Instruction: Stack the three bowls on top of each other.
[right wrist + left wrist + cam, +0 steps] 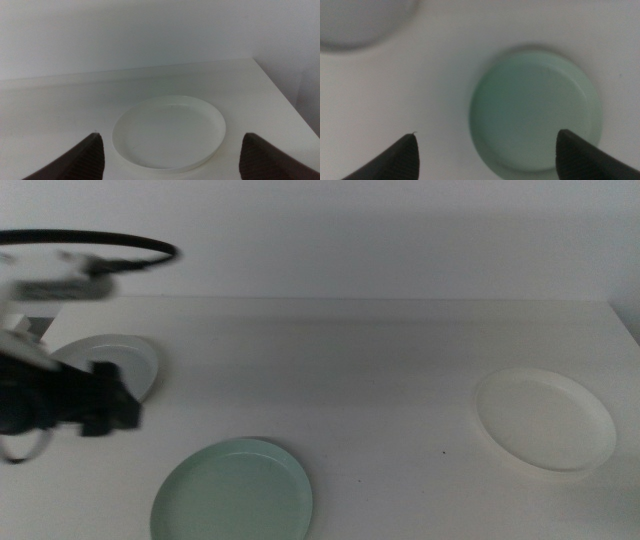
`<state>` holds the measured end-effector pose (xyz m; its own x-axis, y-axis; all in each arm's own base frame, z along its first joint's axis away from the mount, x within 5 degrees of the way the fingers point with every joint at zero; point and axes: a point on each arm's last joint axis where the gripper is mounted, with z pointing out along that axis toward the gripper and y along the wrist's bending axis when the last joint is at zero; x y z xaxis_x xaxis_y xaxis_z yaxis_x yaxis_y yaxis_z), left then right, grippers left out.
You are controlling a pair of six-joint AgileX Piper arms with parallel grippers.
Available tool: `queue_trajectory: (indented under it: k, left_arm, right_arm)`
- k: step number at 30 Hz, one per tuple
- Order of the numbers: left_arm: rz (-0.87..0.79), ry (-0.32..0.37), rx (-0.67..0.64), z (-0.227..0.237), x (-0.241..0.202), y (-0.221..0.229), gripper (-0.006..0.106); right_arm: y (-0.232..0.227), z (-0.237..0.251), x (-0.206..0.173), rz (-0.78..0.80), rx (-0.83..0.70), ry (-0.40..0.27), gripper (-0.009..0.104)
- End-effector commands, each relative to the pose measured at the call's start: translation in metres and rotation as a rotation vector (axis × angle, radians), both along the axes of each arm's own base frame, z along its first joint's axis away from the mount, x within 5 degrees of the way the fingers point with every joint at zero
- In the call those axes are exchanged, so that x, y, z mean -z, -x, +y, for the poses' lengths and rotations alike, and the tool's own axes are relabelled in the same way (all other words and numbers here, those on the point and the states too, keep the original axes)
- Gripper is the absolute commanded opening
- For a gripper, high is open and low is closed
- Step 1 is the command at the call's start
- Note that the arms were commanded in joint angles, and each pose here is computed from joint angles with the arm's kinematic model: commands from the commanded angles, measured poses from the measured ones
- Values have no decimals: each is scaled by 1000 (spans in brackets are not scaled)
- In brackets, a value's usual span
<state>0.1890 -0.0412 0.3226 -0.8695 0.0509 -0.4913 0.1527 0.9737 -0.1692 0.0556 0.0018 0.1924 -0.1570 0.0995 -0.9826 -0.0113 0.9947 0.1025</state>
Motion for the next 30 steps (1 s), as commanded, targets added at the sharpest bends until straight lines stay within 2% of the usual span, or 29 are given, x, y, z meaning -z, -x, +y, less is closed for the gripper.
queue_trajectory:
  k: [1,6,11,19,26,30]
  left_arm:
    - [100,-10,-17,-15,16,-13,94]
    - [186,-112,-39,-33,43,-28,94]
    - [250,-151,-54,-39,76,-36,94]
    - [268,-78,-108,-42,137,-33,94]
    - [333,-86,-113,-42,167,-43,93]
    - [369,-68,-93,-43,176,-45,86]
  right_arm:
    - [0,-1,0,-10,8,11,93]
    - [0,-1,0,-10,8,11,93]
    - [0,-1,0,-10,8,11,93]
    - [0,-1,0,-10,8,11,93]
    - [0,-1,0,-10,8,11,93]
    - [0,-1,0,-10,8,11,93]
